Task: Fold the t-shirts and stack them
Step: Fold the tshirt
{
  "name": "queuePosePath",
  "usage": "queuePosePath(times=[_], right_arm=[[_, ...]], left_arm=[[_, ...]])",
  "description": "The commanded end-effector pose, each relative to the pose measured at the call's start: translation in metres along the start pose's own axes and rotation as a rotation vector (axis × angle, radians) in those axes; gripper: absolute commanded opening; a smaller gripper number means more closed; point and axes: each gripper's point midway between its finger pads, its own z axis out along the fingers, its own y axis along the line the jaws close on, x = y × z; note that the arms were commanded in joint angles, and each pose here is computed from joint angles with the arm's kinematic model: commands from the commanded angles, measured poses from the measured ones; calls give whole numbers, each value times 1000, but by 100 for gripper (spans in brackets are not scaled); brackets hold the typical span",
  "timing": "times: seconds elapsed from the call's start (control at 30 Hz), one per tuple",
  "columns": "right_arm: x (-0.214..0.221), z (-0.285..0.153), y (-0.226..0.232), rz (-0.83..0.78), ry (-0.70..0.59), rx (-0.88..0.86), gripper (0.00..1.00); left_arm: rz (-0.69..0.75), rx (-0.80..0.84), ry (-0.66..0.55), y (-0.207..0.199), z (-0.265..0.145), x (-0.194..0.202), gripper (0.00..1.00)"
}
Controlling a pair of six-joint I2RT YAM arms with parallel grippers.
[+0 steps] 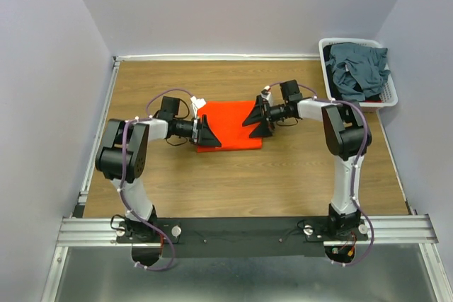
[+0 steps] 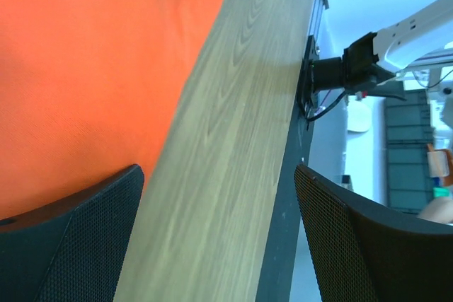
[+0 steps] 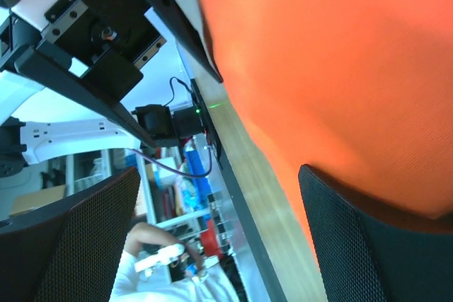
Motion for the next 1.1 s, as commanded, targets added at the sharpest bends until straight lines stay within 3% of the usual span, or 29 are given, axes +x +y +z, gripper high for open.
queuePosePath(times=[0.0, 0.1, 0.23, 0.47, 0.6, 0.8, 0.93, 1.07], right_arm=[[11, -10, 43, -132, -22, -3, 100], [42, 5, 49, -144, 43, -5, 100], [53, 17, 23, -100, 80, 18, 100], [46, 10, -38, -18, 66, 81, 100], [46, 0, -16, -64, 61, 61, 100], [-3, -18, 83, -284, -58, 3, 100], [-30, -6, 82, -238, -74, -15, 100], [-52, 12, 61, -213, -91, -7, 100]], left_arm=[[101, -22, 15, -28, -5, 9, 95], [98, -21, 32, -32, -2, 20, 95], [68, -46, 35, -13, 1, 20, 95], [-94, -106, 33, 51, -13, 39, 95], [-52, -51, 28, 29, -17, 37, 95], [93, 46, -31, -35, -20, -18, 95], [85, 40, -138, -48, -16, -70, 95], [81, 12, -187, -24, -8, -95, 95]])
